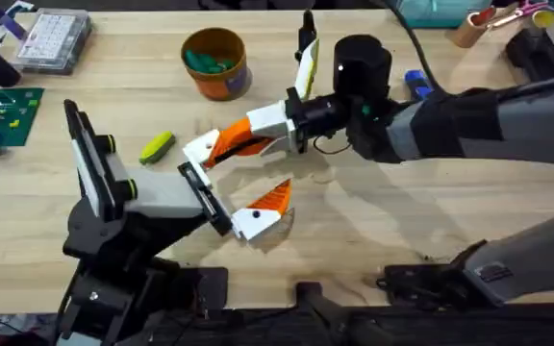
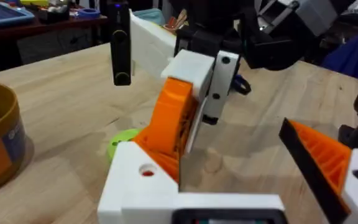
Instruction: Pick up the gripper from the table and insert it into the empty holder that is missing its gripper. Then pick up a screw, insert it into the mounting hole, and use the screwdriver to tighten it. Finally, clean up the table by picking up the vegetable and placing it into the bucket.
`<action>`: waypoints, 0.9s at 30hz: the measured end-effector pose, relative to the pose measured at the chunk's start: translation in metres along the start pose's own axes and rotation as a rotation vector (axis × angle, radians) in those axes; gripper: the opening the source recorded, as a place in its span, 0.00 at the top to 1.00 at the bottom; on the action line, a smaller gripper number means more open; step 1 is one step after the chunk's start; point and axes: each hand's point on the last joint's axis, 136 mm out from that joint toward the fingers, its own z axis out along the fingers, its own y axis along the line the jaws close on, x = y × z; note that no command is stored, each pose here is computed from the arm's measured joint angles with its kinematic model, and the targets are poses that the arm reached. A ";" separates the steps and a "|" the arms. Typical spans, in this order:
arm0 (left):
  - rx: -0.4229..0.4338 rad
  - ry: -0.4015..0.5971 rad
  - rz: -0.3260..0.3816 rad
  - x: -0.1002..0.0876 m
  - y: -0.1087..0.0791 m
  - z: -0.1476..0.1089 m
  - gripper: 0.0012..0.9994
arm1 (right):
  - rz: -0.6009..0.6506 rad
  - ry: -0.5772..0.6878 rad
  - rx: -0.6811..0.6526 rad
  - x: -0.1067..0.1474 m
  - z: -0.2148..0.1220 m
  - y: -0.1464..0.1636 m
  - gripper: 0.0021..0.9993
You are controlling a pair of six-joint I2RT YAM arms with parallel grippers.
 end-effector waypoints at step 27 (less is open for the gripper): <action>-0.010 -0.001 -0.016 0.000 0.002 0.000 0.01 | 0.009 -0.050 0.017 -0.005 0.008 -0.002 0.98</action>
